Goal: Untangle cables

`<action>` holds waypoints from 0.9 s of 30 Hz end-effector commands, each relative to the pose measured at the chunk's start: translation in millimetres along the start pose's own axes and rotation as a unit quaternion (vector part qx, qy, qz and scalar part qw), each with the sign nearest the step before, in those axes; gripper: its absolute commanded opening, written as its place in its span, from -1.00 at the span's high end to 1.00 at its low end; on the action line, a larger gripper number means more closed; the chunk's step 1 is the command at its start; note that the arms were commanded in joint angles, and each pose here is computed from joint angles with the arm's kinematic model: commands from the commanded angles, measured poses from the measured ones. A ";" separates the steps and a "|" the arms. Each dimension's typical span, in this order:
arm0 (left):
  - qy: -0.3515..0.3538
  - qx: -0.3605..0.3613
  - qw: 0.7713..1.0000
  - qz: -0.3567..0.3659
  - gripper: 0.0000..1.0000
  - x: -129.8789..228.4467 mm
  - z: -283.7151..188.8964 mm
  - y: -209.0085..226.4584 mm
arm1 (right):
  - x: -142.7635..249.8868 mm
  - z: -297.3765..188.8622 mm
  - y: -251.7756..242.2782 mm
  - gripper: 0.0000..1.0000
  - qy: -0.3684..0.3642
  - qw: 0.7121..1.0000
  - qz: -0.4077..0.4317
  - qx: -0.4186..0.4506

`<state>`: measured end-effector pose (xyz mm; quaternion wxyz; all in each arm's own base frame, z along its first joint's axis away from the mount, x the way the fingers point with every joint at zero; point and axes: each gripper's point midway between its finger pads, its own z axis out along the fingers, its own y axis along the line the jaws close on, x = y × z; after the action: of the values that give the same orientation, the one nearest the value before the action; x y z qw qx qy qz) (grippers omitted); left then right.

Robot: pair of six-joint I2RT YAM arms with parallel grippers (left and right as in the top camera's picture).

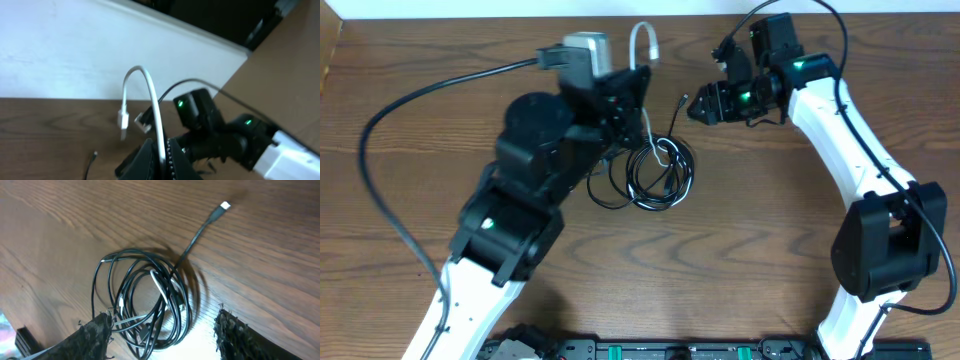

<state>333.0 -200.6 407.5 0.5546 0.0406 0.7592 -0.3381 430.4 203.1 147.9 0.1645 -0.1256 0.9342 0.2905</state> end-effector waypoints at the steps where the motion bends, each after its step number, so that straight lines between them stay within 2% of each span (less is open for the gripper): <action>1: -0.058 0.009 0.998 -0.018 0.86 -38.7 -28.6 -8.4 | 0.0 10.5 8.8 -0.30 0.004 0.999 -0.032 -0.016; 10: -0.116 0.014 0.993 -0.013 0.86 -84.8 -45.4 -16.8 | 0.0 18.4 21.3 -0.30 0.003 0.997 -0.069 -0.023; 15: -0.124 0.017 0.992 -0.012 0.86 -93.8 -46.1 -20.0 | 2.8 23.4 30.8 -0.28 0.007 0.996 -0.084 -0.025; 21: -0.071 -0.013 0.997 -0.014 0.86 -67.9 -40.7 -5.8 | 2.3 30.4 32.1 -0.08 0.002 0.995 -0.097 -0.009; 27: 0.026 -0.091 0.995 -0.013 0.86 -19.4 -42.6 31.3 | 11.1 44.7 31.6 -0.07 0.005 0.995 -0.104 -0.007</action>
<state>319.8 -161.1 430.6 0.5448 -0.0025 0.7781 -0.3127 428.2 251.1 144.3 0.2055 -0.2186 0.9099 0.2863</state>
